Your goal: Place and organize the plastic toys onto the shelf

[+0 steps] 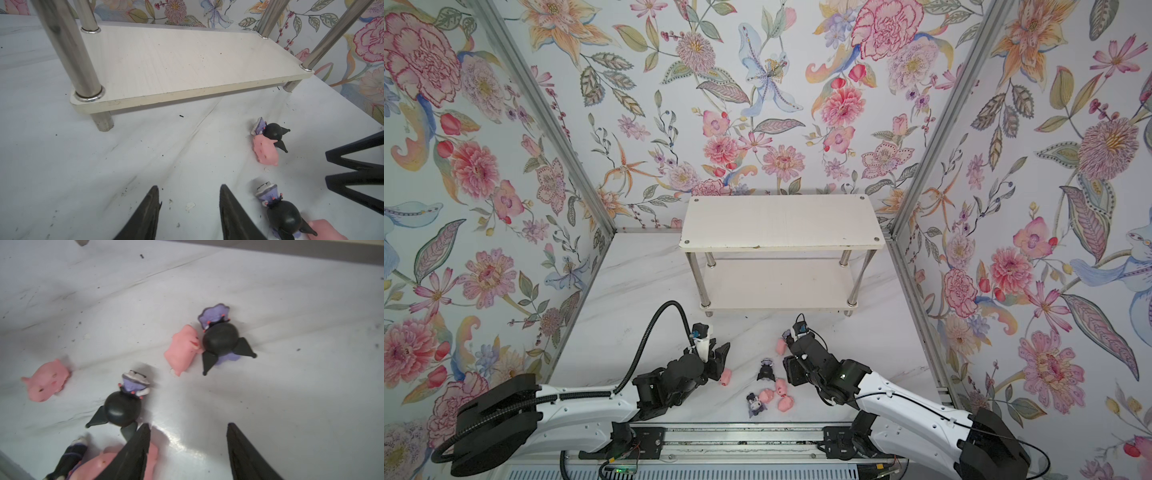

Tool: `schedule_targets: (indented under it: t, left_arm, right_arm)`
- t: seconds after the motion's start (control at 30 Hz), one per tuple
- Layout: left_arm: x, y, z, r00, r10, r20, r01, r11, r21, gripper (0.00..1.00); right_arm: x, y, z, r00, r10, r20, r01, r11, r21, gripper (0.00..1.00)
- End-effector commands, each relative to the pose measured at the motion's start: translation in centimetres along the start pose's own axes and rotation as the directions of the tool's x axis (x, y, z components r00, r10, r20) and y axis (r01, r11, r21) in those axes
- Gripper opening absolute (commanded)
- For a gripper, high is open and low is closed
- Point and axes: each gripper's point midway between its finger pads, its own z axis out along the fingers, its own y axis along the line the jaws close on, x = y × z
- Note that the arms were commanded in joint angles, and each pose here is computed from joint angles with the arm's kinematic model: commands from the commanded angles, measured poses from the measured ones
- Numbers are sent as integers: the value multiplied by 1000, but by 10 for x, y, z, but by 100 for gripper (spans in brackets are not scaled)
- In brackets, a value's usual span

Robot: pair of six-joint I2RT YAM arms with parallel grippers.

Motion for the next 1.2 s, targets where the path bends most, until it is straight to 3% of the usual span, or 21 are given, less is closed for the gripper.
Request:
schedule_targets:
  t: [0.0,0.3,0.57,0.77,0.93,1.17]
  left_arm:
    - [-33,-37,8,992,-69,102,59,993,100,50]
    - [-26,-73,23,996,-21,90,10,992,129,53]
    - [8,-57,10,999,-29,39,26,997,76,54]
    - [16,-39,6,998,-50,45,49,999,25,54]
    - [18,-18,4,996,-66,56,69,996,-51,52]
    - [22,15,-12,982,-163,98,172,980,-97,52]
  right_arm:
    - [7,-20,2,996,72,-46,-71,997,25,62]
    - [-28,-37,8,996,81,-44,-79,996,52,60]
    - [-35,14,8,999,-5,-50,2,997,-71,54]
    - [-5,67,4,986,-132,-104,114,980,-165,57]
    - [32,94,8,957,-241,-162,208,958,-199,52]
    - [51,120,-6,934,-332,-135,298,929,-220,52]
